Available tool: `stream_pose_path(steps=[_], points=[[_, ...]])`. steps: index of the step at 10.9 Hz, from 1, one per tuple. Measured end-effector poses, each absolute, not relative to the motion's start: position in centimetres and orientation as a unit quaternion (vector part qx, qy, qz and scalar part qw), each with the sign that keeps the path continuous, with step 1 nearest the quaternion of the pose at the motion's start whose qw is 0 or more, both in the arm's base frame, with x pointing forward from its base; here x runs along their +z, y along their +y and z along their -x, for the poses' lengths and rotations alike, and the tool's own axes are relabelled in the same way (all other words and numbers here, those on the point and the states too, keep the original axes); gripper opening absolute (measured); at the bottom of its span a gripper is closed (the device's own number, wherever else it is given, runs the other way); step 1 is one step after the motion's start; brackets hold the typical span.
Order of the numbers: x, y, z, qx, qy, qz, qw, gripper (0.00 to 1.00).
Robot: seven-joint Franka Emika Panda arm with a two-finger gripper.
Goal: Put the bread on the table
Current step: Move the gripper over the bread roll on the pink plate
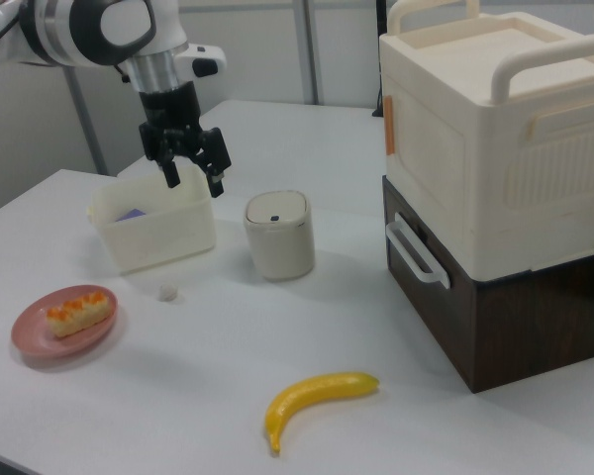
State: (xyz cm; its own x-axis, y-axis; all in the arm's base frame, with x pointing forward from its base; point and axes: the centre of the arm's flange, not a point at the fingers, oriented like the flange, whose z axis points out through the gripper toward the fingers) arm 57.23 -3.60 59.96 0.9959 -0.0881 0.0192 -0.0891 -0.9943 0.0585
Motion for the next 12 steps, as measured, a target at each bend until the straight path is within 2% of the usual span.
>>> stream_pose_path(steps=[1, 2, 5, 7, 8, 9, 12], points=[[58.8, -2.1, -57.2, -0.005, -0.023, -0.999, 0.03, 1.0], [57.0, 0.1, -57.0, -0.023, 0.003, -0.999, 0.045, 1.0], [49.7, 8.0, -54.9, -0.092, 0.104, -0.982, 0.124, 1.0], [46.7, 11.3, -53.2, -0.114, 0.108, -0.977, 0.147, 1.0], [46.6, 11.8, -53.1, -0.109, 0.077, -0.979, 0.152, 1.0], [46.6, 12.7, -53.3, -0.081, 0.029, -0.986, 0.14, 1.0], [44.6, 16.3, -54.1, 0.024, -0.104, -0.991, 0.087, 1.0]])
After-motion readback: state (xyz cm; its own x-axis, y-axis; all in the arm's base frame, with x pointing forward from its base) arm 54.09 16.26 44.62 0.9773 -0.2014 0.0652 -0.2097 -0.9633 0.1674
